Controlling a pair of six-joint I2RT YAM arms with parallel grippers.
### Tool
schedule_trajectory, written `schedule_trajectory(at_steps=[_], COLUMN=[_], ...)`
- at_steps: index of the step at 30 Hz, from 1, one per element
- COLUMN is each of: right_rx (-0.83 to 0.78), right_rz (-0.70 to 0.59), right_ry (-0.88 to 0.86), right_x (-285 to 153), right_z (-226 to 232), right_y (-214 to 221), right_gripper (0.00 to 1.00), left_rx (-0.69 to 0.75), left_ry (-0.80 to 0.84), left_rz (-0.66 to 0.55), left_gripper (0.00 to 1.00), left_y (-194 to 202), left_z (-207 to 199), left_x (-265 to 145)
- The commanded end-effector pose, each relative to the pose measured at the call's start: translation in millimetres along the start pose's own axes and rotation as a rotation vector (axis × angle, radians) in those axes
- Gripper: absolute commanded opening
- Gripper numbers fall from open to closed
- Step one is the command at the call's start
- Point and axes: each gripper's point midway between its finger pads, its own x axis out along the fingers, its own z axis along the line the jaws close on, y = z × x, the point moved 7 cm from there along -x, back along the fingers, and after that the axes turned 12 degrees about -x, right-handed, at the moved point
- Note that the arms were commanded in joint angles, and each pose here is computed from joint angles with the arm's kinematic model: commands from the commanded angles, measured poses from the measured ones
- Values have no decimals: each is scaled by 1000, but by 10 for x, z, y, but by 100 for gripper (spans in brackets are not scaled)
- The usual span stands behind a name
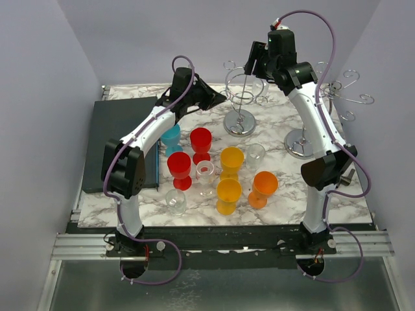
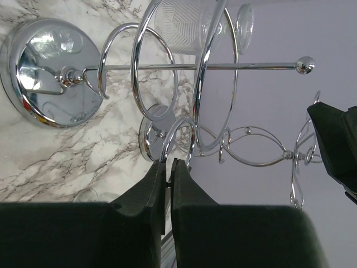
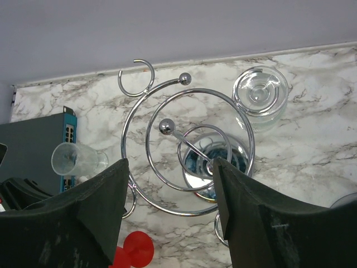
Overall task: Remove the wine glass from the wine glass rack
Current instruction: Adjust the wine rack at the center of the board.
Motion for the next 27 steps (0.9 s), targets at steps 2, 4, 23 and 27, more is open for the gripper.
schedule_trajectory(at_steps=[2,4,23,27], right_rx=[-8,-9,-1,-4], right_rz=[-25,-22,-22,-20], right_ry=[9,10,2,8], right_x=[26,26,22,19], right_z=[25,25,37,27], right_y=[-40,-31,-32,-29], right_gripper=[67,67,67,67], left_rx=[14,18,96,110], left_ry=[11,11,3,0], left_rz=[27,20,-15,-32], left_gripper=[0,0,0,0], left_y=[-37,-87,-507,-588], left_z=[19,15,-183,-212], left_x=[17,-5,-110,-154])
